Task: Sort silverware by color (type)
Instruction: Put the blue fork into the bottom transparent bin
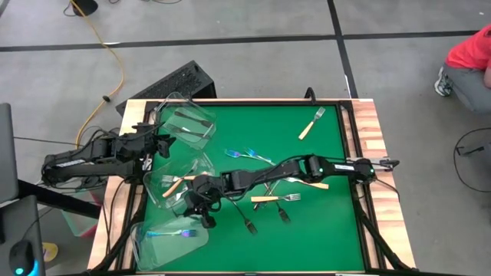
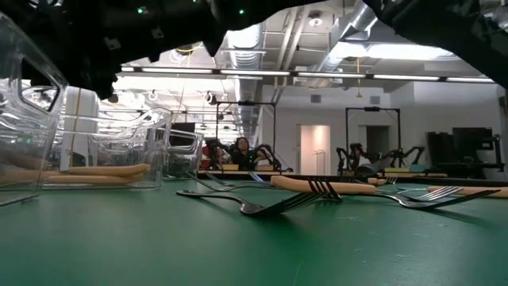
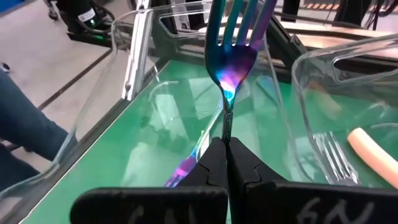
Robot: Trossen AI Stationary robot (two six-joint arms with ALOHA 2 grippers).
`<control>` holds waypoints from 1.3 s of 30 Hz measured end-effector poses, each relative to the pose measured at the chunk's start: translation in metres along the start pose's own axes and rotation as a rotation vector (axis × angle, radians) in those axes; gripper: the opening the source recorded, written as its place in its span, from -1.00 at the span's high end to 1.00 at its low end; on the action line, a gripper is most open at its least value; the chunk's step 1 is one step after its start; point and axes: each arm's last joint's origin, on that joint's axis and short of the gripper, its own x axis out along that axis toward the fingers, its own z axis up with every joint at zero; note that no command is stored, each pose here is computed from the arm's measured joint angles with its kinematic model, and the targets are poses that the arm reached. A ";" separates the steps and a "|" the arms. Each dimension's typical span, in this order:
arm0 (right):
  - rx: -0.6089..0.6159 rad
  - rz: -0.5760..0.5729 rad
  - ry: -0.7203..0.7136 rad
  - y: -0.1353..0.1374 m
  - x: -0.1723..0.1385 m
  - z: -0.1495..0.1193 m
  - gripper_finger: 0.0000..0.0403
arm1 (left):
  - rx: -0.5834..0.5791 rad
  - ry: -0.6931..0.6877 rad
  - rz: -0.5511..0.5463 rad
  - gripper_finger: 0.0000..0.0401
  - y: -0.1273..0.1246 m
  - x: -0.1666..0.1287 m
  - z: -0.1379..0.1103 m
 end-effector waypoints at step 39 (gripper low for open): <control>-0.040 -0.056 0.003 0.005 0.003 -0.001 0.62 | -0.002 0.002 0.003 0.14 0.000 0.000 0.000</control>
